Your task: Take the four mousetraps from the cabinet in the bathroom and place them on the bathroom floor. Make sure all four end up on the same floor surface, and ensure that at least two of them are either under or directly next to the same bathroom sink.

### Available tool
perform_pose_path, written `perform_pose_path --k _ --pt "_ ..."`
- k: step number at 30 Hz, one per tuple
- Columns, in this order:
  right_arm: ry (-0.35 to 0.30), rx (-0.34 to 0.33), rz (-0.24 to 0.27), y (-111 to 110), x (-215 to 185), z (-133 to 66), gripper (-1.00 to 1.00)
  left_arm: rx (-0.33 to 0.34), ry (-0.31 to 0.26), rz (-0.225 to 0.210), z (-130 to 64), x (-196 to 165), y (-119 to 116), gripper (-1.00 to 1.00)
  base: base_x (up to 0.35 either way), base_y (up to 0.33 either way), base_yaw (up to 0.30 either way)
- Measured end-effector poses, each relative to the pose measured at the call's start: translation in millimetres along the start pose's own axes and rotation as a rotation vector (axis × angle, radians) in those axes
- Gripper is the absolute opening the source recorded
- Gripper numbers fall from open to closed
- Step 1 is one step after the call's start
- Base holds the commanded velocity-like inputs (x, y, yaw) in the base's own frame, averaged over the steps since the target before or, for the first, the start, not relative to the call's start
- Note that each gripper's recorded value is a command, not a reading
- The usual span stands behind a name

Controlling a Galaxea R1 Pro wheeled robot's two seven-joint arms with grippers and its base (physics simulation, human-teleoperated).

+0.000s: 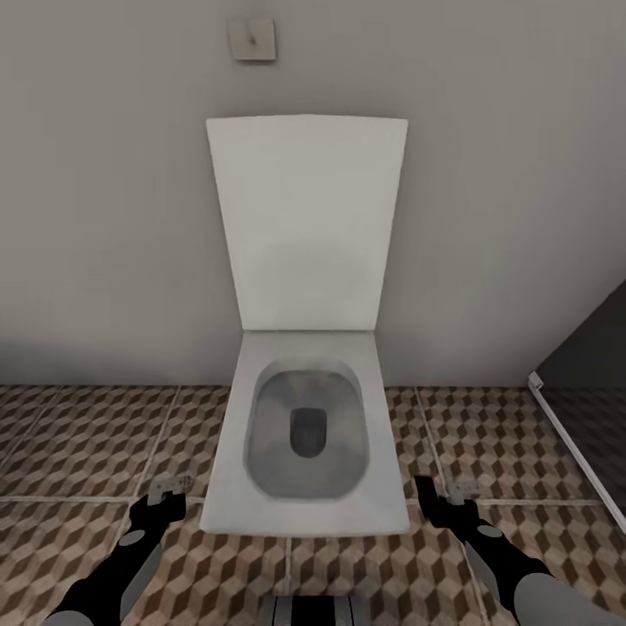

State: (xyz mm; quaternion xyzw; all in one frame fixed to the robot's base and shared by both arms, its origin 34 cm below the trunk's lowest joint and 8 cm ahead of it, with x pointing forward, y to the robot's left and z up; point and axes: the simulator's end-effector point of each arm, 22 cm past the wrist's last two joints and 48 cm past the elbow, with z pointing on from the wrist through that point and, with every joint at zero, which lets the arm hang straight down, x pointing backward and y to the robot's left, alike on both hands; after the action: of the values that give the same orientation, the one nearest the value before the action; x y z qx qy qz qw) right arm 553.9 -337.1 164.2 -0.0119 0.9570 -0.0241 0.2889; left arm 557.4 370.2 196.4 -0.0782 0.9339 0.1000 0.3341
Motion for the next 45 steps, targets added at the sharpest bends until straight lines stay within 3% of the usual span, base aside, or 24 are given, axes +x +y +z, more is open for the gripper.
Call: perform_pose_path --k 6,13,45 --pt "0.003 0.012 0.001 -3.9 1.9 0.8 -1.0 0.011 0.002 -0.005 0.3 2.8 -5.5 -1.0 0.0 0.0 0.0" --pt "0.003 0.087 0.002 -20.8 1.9 -0.1 -1.0 0.016 0.0 -0.013 -0.1 2.9 -8.4 -1.0 0.0 0.0 0.0" --pt "0.117 0.088 -0.01 -18.5 66.3 22.2 -1.0 -0.021 0.095 0.005 20.7 59.0 5.1 -1.0 0.0 0.0 0.0"
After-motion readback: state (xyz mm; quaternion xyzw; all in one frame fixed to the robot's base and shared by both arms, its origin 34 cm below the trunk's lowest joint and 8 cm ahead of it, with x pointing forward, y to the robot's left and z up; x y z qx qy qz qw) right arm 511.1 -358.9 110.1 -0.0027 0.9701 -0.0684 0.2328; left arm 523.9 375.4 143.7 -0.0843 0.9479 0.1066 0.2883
